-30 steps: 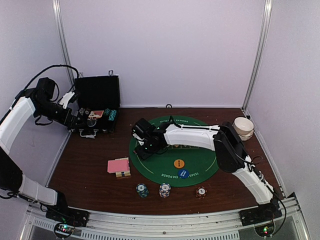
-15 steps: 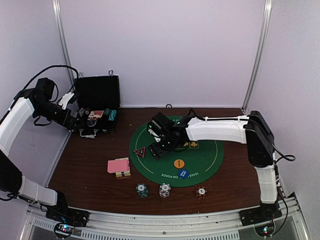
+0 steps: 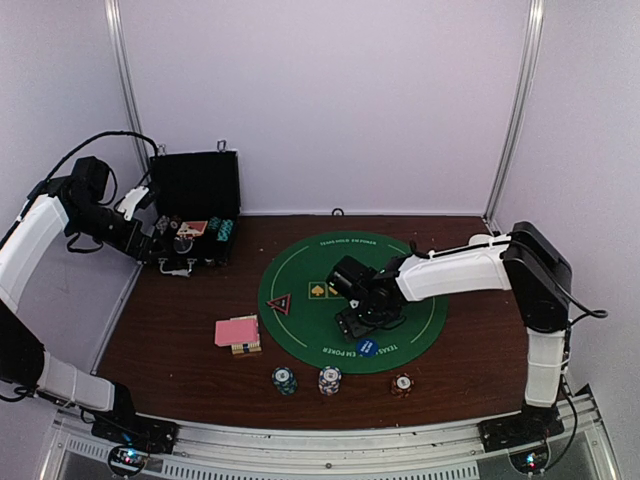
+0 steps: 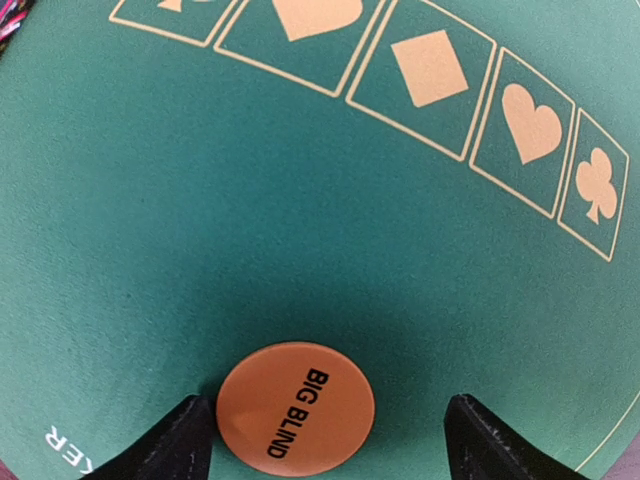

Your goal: Distribute texas hold em gaming equipment

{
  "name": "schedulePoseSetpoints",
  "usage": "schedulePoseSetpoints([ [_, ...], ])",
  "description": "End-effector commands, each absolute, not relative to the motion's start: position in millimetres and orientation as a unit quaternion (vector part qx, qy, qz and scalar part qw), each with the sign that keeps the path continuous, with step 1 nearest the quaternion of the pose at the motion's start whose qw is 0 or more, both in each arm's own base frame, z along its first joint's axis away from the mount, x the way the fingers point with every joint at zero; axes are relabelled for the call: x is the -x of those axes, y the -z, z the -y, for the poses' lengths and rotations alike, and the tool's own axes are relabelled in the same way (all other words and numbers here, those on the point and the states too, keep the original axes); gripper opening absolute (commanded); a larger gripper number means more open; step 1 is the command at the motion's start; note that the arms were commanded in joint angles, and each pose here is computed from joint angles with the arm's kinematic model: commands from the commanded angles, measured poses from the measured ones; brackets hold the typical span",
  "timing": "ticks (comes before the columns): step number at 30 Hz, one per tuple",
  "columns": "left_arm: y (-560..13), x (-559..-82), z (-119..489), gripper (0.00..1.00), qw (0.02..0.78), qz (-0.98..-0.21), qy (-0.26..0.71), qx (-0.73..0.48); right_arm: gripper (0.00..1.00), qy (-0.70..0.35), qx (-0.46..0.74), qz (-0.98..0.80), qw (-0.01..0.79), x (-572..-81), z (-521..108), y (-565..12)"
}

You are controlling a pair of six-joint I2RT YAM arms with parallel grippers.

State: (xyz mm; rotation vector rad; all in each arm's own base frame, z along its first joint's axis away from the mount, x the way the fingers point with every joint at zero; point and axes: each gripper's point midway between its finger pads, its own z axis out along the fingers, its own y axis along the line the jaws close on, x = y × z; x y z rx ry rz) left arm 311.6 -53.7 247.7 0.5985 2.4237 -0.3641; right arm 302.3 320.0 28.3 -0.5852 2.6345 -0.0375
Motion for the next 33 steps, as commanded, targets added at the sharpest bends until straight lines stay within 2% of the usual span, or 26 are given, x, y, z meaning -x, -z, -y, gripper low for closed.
schedulePoseSetpoints([
  [1,-262,-313,55,0.98,0.324,-0.907,0.140,-0.231,0.79,0.021,0.175,-0.960,0.217,-300,-307,-24],
  [17,-270,-315,55,0.98,0.333,-0.904,0.137,-0.228,0.51,-0.027,0.129,-0.974,0.182,-292,-305,-9],
  [26,-275,-316,54,0.97,0.339,-0.903,0.135,-0.228,0.44,-0.021,0.093,-0.976,0.197,-312,-290,-11],
  [33,-277,-317,54,0.97,0.340,-0.902,0.134,-0.228,0.42,-0.029,0.082,-0.969,0.231,-354,-291,-20],
])
